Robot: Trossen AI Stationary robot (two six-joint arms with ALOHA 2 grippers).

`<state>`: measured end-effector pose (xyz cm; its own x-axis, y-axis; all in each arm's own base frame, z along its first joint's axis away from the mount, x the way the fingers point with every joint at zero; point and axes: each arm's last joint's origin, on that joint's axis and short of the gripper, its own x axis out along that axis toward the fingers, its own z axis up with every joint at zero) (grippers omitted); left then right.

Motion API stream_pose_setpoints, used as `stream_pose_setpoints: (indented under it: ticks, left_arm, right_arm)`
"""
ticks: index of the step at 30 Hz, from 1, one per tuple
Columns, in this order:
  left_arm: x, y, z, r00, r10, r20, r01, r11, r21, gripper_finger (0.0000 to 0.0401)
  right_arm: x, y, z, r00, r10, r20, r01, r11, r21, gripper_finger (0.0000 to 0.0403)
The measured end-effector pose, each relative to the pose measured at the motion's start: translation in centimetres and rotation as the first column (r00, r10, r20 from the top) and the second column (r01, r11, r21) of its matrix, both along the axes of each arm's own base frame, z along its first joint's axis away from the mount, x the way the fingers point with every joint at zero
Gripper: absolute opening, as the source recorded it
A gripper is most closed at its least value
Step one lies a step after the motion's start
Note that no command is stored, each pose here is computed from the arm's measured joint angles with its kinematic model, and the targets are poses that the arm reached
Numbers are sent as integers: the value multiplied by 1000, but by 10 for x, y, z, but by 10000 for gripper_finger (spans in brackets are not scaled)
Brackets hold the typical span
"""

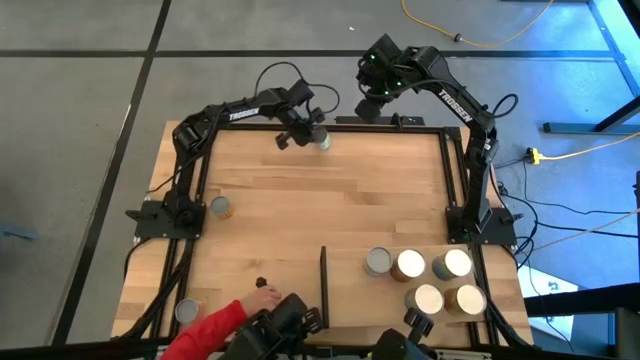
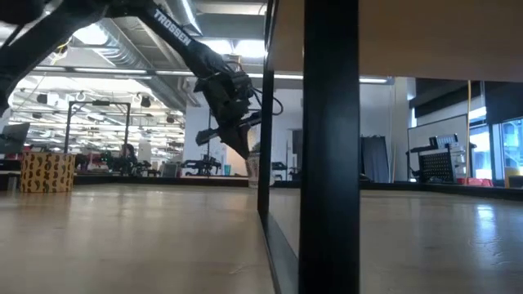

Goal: Pick and place cans onto a shelf
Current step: Put the canned mixed vegetables on the shelf

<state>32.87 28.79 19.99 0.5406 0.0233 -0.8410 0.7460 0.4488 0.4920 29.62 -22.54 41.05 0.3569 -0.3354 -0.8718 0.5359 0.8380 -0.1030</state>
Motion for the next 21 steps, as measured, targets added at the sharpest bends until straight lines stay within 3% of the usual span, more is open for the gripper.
stream_pose_setpoints:
  ticks: [5,13,21]
  left_arm:
    - [-3,-15,20,1000,21,-20,-21,1000,-11,2]
    - [-10,-31,52,995,93,-44,-90,995,49,1]
    - [-18,-64,97,991,134,24,-135,991,9,0]
  right_arm:
    - [0,0,0,1000,18,-5,-18,1000,-6,20]
    - [0,1,1,999,40,-11,-41,999,-17,20]
    - [-23,18,32,996,68,53,-63,994,-83,20]
